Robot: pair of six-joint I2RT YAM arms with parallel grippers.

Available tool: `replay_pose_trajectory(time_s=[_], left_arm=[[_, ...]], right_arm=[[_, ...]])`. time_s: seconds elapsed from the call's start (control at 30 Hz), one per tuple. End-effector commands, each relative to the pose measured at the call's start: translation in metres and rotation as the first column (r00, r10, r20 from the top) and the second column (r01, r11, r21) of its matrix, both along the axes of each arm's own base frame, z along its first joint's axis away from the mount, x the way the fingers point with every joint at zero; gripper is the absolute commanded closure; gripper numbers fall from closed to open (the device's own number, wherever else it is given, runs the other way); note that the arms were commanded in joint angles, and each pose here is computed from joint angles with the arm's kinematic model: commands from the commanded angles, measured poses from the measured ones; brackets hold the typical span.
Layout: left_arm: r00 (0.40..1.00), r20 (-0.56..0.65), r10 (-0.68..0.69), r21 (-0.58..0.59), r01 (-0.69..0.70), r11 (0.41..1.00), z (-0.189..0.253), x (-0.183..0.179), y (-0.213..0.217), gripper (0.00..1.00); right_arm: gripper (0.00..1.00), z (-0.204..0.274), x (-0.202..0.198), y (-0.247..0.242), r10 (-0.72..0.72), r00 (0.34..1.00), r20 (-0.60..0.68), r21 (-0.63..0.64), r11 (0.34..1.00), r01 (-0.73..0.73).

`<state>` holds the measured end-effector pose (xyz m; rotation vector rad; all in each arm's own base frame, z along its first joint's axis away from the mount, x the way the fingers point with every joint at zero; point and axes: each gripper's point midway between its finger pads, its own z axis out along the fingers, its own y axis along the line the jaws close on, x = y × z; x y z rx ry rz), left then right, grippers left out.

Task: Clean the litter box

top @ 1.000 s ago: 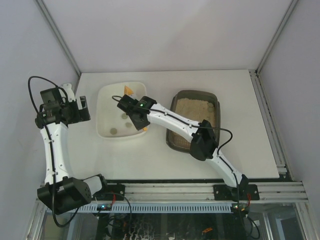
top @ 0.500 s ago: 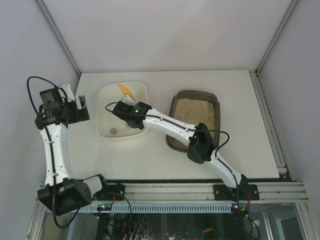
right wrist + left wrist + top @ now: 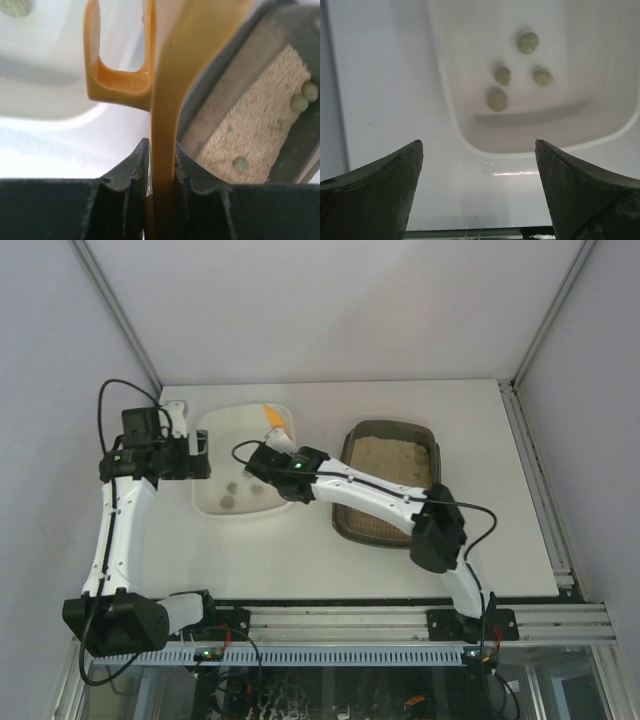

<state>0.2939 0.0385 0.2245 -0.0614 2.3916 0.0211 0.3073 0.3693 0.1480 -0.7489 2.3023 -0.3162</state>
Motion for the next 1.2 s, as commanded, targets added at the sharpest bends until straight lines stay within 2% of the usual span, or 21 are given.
replay_pose_trajectory(time_s=[0.0, 0.07, 0.13, 0.2, 0.27, 0.3, 0.37, 0.47, 0.53, 0.6, 0.77, 0.93, 1.03, 1.17], left_arm=[[0.993, 0.076, -0.094, -0.035, 0.097, 0.995, 0.027, 0.022, -0.040, 0.03], [0.986, 0.091, -0.137, -0.081, 0.145, 0.986, 0.035, 0.031, -0.055, 0.03], [0.979, 0.086, -0.184, -0.112, 0.193, 0.975, 0.037, 0.042, -0.069, 0.02], [0.967, 0.078, -0.241, -0.095, 0.248, 0.964, 0.043, 0.052, -0.085, 0.03], [0.954, 0.073, -0.290, -0.058, 0.294, 0.954, 0.049, 0.062, -0.102, 0.02], [0.949, 0.070, -0.306, -0.040, 0.309, 0.950, 0.050, 0.068, -0.109, 0.02], [0.934, 0.084, -0.348, -0.022, 0.351, 0.936, 0.058, 0.079, -0.128, 0.01], [0.915, 0.107, -0.389, -0.057, 0.396, 0.917, 0.068, 0.095, -0.157, 0.00], [0.908, 0.120, -0.402, -0.105, 0.414, 0.904, 0.074, 0.104, -0.175, 0.00], [0.902, 0.117, -0.416, -0.143, 0.430, 0.892, 0.073, 0.111, -0.193, 0.00], [0.891, 0.097, -0.444, -0.178, 0.454, 0.873, 0.066, 0.114, -0.219, 0.00], [0.893, 0.091, -0.441, -0.154, 0.450, 0.879, 0.058, 0.109, -0.214, 0.00], [0.894, 0.084, -0.440, -0.124, 0.447, 0.886, 0.052, 0.103, -0.207, 0.00], [0.895, 0.083, -0.437, -0.083, 0.444, 0.892, 0.048, 0.096, -0.197, 0.00]], right_arm=[[1.00, 0.075, -0.016, -0.014, -0.142, 0.990, 0.006, 0.393, 0.911, 0.128], [1.00, 0.080, -0.031, -0.025, -0.152, 0.987, -0.043, 0.492, 0.857, 0.153], [1.00, 0.084, -0.047, -0.034, -0.143, 0.984, -0.106, 0.609, 0.773, 0.177], [1.00, 0.087, -0.062, -0.042, -0.119, 0.973, -0.195, 0.728, 0.648, 0.225], [1.00, 0.087, -0.074, -0.047, -0.073, 0.951, -0.301, 0.819, 0.492, 0.297], [1.00, 0.071, -0.089, -0.050, -0.025, 0.922, -0.386, 0.829, 0.429, 0.359], [1.00, 0.071, -0.099, -0.053, 0.039, 0.886, -0.462, 0.861, 0.259, 0.438], [1.00, 0.080, -0.103, -0.061, 0.122, 0.834, -0.538, 0.839, -0.022, 0.544], [1.00, 0.079, -0.105, -0.067, 0.158, 0.804, -0.574, 0.791, -0.149, 0.594], [1.00, 0.077, -0.105, -0.071, 0.188, 0.778, -0.599, 0.739, -0.246, 0.628], [1.00, 0.075, -0.095, -0.080, 0.261, 0.748, -0.610, 0.616, -0.437, 0.655], [1.00, 0.067, -0.074, -0.080, 0.314, 0.709, -0.632, 0.508, -0.522, 0.685], [1.00, 0.061, -0.060, -0.080, 0.369, 0.667, -0.648, 0.391, -0.591, 0.706], [1.00, 0.061, -0.041, -0.079, 0.456, 0.647, -0.611, 0.246, -0.668, 0.703]])
